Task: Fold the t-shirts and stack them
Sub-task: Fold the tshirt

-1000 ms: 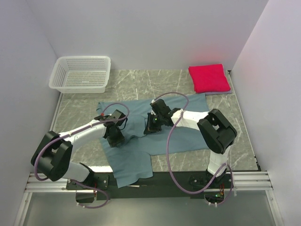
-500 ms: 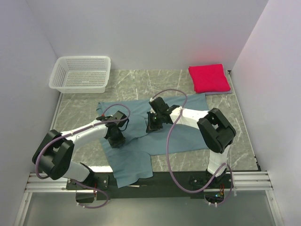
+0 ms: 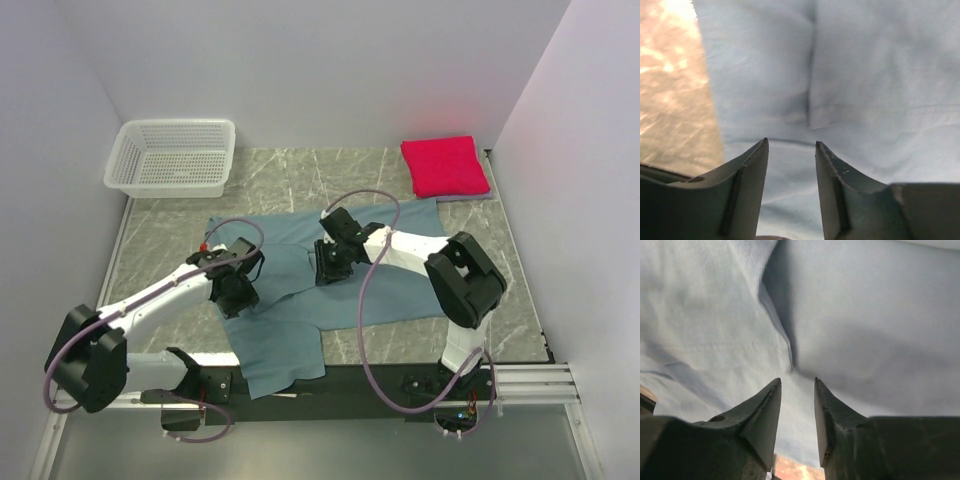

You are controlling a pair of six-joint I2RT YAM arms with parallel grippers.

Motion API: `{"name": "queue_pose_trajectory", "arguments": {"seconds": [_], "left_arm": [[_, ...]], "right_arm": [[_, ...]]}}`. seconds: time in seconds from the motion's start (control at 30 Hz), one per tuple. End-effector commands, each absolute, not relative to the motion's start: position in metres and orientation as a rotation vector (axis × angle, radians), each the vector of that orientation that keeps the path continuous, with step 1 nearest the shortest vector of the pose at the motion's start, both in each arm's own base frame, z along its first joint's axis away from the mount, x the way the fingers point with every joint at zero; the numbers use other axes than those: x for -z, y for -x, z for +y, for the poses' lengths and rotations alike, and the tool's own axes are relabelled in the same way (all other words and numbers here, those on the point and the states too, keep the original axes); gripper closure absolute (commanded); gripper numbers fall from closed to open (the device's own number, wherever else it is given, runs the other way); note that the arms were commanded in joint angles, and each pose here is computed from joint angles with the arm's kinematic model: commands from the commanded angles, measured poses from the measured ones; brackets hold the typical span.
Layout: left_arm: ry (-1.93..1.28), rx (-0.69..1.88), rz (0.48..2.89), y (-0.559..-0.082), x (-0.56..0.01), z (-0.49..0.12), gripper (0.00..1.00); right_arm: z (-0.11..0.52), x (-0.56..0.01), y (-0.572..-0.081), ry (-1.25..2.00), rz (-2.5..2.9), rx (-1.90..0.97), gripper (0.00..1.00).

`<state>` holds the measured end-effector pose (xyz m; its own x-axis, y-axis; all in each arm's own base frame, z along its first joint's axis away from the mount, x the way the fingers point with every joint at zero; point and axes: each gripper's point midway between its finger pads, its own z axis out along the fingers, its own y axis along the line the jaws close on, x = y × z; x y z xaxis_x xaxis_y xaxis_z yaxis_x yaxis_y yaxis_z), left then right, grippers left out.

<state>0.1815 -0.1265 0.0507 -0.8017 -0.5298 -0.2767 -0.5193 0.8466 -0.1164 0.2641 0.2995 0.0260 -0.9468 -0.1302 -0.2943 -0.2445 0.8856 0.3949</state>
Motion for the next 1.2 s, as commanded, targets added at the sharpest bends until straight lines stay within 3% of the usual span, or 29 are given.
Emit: {"name": "queue_pose_trajectory", "arguments": {"seconds": [0.0, 0.2, 0.37, 0.7, 1.03, 1.17], "left_arm": [[0.842, -0.05, 2.721, -0.161, -0.054, -0.106, 0.5], [0.88, -0.14, 2.747, -0.136, -0.049, -0.086, 0.41], [0.885, -0.201, 2.764, -0.131, -0.043, -0.081, 0.38], [0.823, -0.308, 2.763, -0.142, -0.038, -0.077, 0.47], [0.805, -0.242, 2.824, -0.144, -0.015, -0.092, 0.53], [0.823, -0.222, 2.84, -0.139, -0.008, -0.094, 0.6]], "right_arm": [[0.281, -0.056, -0.267, 0.291, 2.704, -0.545, 0.59], [0.242, -0.064, -0.257, 0.234, 2.664, -0.389, 0.54], [0.199, -0.061, -0.262, 0.102, 2.624, -0.189, 0.53], [0.138, -0.074, -0.268, -0.16, 2.543, -0.115, 0.53], [0.098, -0.084, -0.274, -0.331, 2.466, -0.102, 0.54], [0.081, -0.085, -0.274, -0.405, 2.444, -0.069, 0.55]]}}
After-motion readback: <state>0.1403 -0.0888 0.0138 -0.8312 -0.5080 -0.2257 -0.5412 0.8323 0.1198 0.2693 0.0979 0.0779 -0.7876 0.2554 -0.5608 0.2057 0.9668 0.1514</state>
